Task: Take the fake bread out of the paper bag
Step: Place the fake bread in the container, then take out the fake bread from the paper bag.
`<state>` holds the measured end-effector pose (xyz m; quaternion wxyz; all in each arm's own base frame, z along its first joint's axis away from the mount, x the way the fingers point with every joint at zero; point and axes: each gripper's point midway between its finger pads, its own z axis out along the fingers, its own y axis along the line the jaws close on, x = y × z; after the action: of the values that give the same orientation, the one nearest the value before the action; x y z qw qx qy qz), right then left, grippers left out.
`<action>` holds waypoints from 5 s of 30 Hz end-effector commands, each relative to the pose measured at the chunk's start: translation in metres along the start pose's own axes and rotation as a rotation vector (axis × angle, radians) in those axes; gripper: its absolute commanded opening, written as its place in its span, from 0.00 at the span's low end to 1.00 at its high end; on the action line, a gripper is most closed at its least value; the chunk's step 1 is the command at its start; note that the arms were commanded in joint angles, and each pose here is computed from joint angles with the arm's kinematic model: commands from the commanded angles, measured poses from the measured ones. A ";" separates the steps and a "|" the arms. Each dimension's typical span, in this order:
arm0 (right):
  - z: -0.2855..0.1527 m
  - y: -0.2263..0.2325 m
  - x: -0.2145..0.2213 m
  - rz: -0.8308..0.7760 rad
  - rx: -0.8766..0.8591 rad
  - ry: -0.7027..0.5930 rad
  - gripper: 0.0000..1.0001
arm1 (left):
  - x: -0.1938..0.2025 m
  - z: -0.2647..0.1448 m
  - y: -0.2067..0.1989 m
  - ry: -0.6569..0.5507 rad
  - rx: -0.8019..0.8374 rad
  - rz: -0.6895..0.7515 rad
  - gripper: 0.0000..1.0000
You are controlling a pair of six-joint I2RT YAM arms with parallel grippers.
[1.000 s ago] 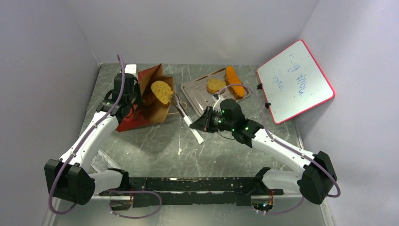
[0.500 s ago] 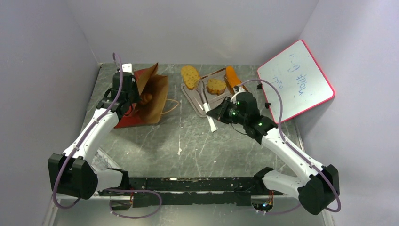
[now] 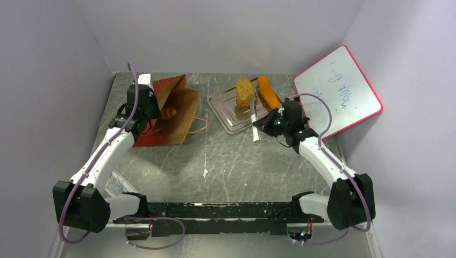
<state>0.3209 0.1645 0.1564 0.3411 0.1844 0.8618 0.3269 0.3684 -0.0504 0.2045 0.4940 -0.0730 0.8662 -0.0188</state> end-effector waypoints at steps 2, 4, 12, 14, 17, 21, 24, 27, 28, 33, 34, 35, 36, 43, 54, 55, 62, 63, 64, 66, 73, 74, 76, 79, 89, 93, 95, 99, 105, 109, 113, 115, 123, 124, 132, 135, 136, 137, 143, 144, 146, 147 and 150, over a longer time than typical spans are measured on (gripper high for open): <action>0.016 -0.001 -0.015 0.049 -0.053 -0.017 0.00 | -0.005 -0.005 -0.004 -0.032 0.042 -0.028 0.07; 0.022 -0.004 -0.017 0.059 -0.046 -0.011 0.00 | -0.003 -0.005 -0.005 -0.028 0.049 -0.029 0.07; 0.036 -0.025 -0.017 0.124 -0.014 0.011 0.00 | -0.006 -0.007 -0.009 -0.031 0.065 -0.030 0.07; 0.037 -0.028 -0.017 0.150 -0.022 0.013 0.05 | -0.006 -0.008 -0.009 -0.032 0.067 -0.027 0.07; 0.035 -0.028 -0.020 0.164 -0.031 0.005 0.21 | -0.007 -0.008 -0.009 -0.034 0.069 -0.025 0.07; 0.032 -0.025 -0.023 0.161 -0.037 0.000 0.32 | -0.008 -0.008 -0.010 -0.034 0.070 -0.022 0.07; 0.030 -0.022 -0.025 0.159 -0.046 -0.002 0.34 | -0.008 -0.008 -0.011 -0.034 0.072 -0.022 0.07; 0.027 -0.018 -0.028 0.154 -0.055 -0.008 0.34 | -0.008 -0.008 -0.011 -0.034 0.072 -0.022 0.07; 0.026 -0.017 -0.028 0.152 -0.056 -0.009 0.34 | -0.008 -0.008 -0.011 -0.034 0.072 -0.021 0.07; 0.018 -0.013 -0.030 0.145 -0.069 -0.023 0.34 | -0.008 -0.007 -0.011 -0.032 0.069 -0.015 0.07; 0.016 -0.012 -0.030 0.144 -0.073 -0.026 0.34 | -0.007 -0.007 -0.010 -0.030 0.069 -0.014 0.07; 0.015 -0.012 -0.030 0.143 -0.074 -0.028 0.34 | -0.006 -0.007 -0.011 -0.028 0.070 -0.013 0.07; 0.013 -0.012 -0.029 0.142 -0.074 -0.029 0.35 | -0.006 -0.006 -0.010 -0.026 0.069 -0.013 0.07; 0.007 -0.021 -0.022 0.149 -0.057 -0.028 0.35 | -0.003 -0.005 -0.012 -0.019 0.078 -0.007 0.07; 0.006 -0.027 -0.023 0.172 -0.044 -0.045 0.34 | -0.003 -0.006 -0.011 -0.020 0.079 0.002 0.07; 0.003 -0.026 -0.024 0.168 -0.045 -0.050 0.34 | -0.003 -0.006 -0.011 -0.021 0.079 0.004 0.07; -0.025 -0.006 -0.023 0.129 -0.112 -0.069 0.33 | 0.011 -0.004 -0.013 0.002 0.098 0.010 0.07; -0.030 -0.002 -0.021 0.126 -0.128 -0.070 0.33 | 0.014 -0.005 -0.013 0.004 0.102 0.010 0.07; -0.034 0.001 -0.020 0.120 -0.142 -0.069 0.33 | 0.016 -0.005 -0.013 0.006 0.108 0.012 0.07; -0.044 0.010 -0.018 0.103 -0.171 -0.071 0.33 | 0.020 -0.006 -0.015 0.007 0.122 0.017 0.07; -0.069 0.049 0.000 0.008 -0.286 -0.011 0.33 | 0.030 -0.008 -0.027 0.032 0.154 0.065 0.07; -0.071 0.055 0.004 -0.005 -0.299 0.001 0.33 | 0.031 -0.009 -0.028 0.035 0.158 0.071 0.07; -0.076 0.070 0.014 -0.033 -0.326 0.020 0.33 | 0.033 -0.010 -0.034 0.040 0.175 0.082 0.07; -0.078 0.091 0.036 -0.069 -0.360 0.063 0.32 | 0.037 -0.012 -0.041 0.052 0.190 0.100 0.07; -0.072 0.133 0.120 -0.133 -0.417 0.199 0.32 | 0.047 -0.019 -0.052 0.061 0.216 0.114 0.07; -0.059 0.139 0.142 -0.144 -0.416 0.235 0.33 | 0.047 -0.023 -0.054 0.056 0.225 0.117 0.07; -0.050 0.139 0.147 -0.144 -0.406 0.239 0.33 | 0.047 -0.025 -0.055 0.058 0.231 0.117 0.07; -0.030 0.137 0.154 -0.120 -0.394 0.243 0.34 | 0.047 -0.031 -0.058 0.051 0.244 0.119 0.07; -0.005 0.144 0.160 -0.093 -0.394 0.255 0.36 | 0.050 -0.035 -0.060 0.054 0.250 0.130 0.07; 0.009 0.141 0.160 -0.076 -0.368 0.260 0.38 | 0.049 -0.038 -0.063 0.049 0.259 0.132 0.07; 0.016 0.136 0.154 -0.052 -0.348 0.246 0.40 | 0.048 -0.040 -0.066 0.041 0.266 0.134 0.07; 0.019 0.135 0.151 -0.041 -0.344 0.240 0.40 | 0.048 -0.041 -0.068 0.040 0.269 0.135 0.07; 0.036 0.126 0.149 0.007 -0.321 0.244 0.40 | 0.049 -0.043 -0.076 0.040 0.286 0.144 0.07; 0.037 0.126 0.149 0.009 -0.319 0.245 0.40 | 0.048 -0.043 -0.077 0.040 0.288 0.145 0.07; 0.046 0.121 0.146 0.037 -0.307 0.245 0.41 | 0.043 -0.047 -0.080 0.029 0.291 0.153 0.07; 0.050 0.118 0.148 0.044 -0.305 0.255 0.41 | 0.041 -0.048 -0.082 0.025 0.297 0.152 0.07; 0.050 0.117 0.149 0.050 -0.304 0.258 0.41 | 0.041 -0.049 -0.083 0.024 0.298 0.152 0.07; 0.050 0.116 0.150 0.057 -0.306 0.265 0.41 | 0.041 -0.049 -0.083 0.023 0.297 0.153 0.07; 0.051 0.106 0.155 0.098 -0.321 0.272 0.41 | 0.039 -0.053 -0.087 0.020 0.314 0.154 0.07; 0.052 0.105 0.156 0.101 -0.327 0.274 0.41 | 0.040 -0.054 -0.088 0.022 0.316 0.155 0.07; 0.055 0.103 0.158 0.109 -0.339 0.277 0.41 | 0.039 -0.056 -0.090 0.022 0.324 0.158 0.07; 0.055 0.103 0.159 0.112 -0.350 0.277 0.41 | 0.040 -0.056 -0.091 0.024 0.325 0.159 0.07; 0.060 0.098 0.162 0.117 -0.361 0.285 0.41 | 0.039 -0.058 -0.092 0.023 0.330 0.163 0.07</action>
<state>0.2534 0.3431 0.1082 0.2158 0.1251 0.8382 0.4851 0.3089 -0.1404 0.1846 0.4665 0.0791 0.8753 -0.1000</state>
